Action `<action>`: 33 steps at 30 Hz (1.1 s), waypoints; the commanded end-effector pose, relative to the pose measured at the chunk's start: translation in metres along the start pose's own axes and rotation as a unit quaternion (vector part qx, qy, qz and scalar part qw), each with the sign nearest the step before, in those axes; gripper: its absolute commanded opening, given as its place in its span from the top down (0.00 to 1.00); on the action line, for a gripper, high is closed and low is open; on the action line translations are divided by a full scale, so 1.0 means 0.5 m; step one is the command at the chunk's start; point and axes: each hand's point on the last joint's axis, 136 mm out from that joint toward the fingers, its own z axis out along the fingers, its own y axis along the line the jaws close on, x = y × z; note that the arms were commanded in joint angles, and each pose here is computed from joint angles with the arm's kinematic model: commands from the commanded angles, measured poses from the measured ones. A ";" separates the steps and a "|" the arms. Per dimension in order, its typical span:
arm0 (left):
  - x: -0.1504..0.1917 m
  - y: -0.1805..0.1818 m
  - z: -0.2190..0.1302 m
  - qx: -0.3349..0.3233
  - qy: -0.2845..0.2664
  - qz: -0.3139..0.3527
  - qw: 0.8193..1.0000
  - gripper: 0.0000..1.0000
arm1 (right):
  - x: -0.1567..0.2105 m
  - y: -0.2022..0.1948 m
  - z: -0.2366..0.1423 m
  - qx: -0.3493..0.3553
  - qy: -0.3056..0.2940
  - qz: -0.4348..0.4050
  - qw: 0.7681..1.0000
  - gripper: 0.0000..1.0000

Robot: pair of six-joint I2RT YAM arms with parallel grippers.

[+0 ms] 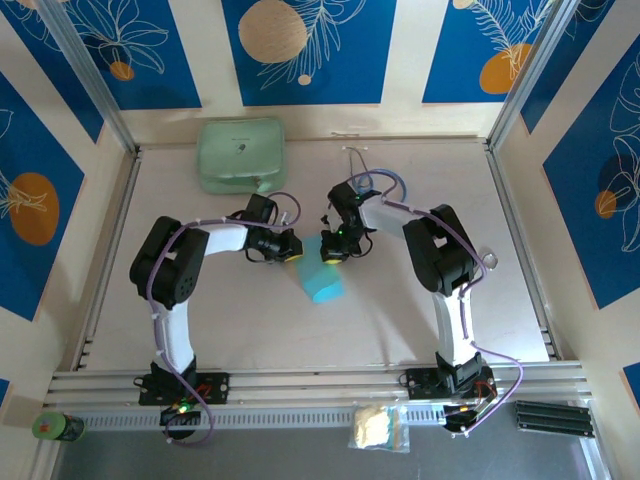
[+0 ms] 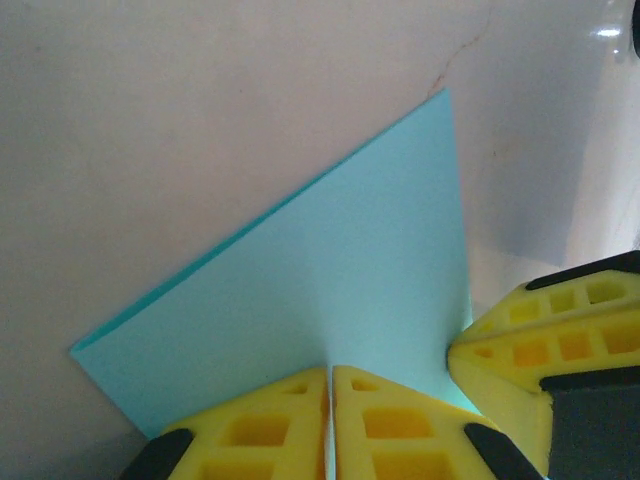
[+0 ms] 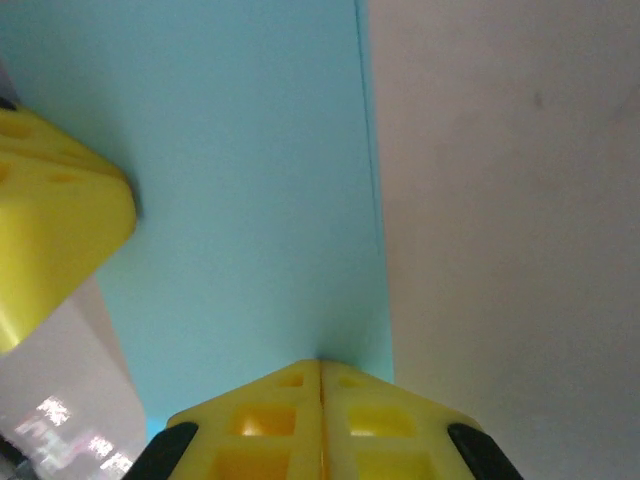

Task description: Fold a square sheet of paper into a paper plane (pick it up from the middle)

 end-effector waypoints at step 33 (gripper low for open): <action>0.232 0.003 0.008 -0.023 0.050 -0.073 0.996 0.85 | 0.083 -0.123 0.075 0.069 0.049 0.095 0.992 0.94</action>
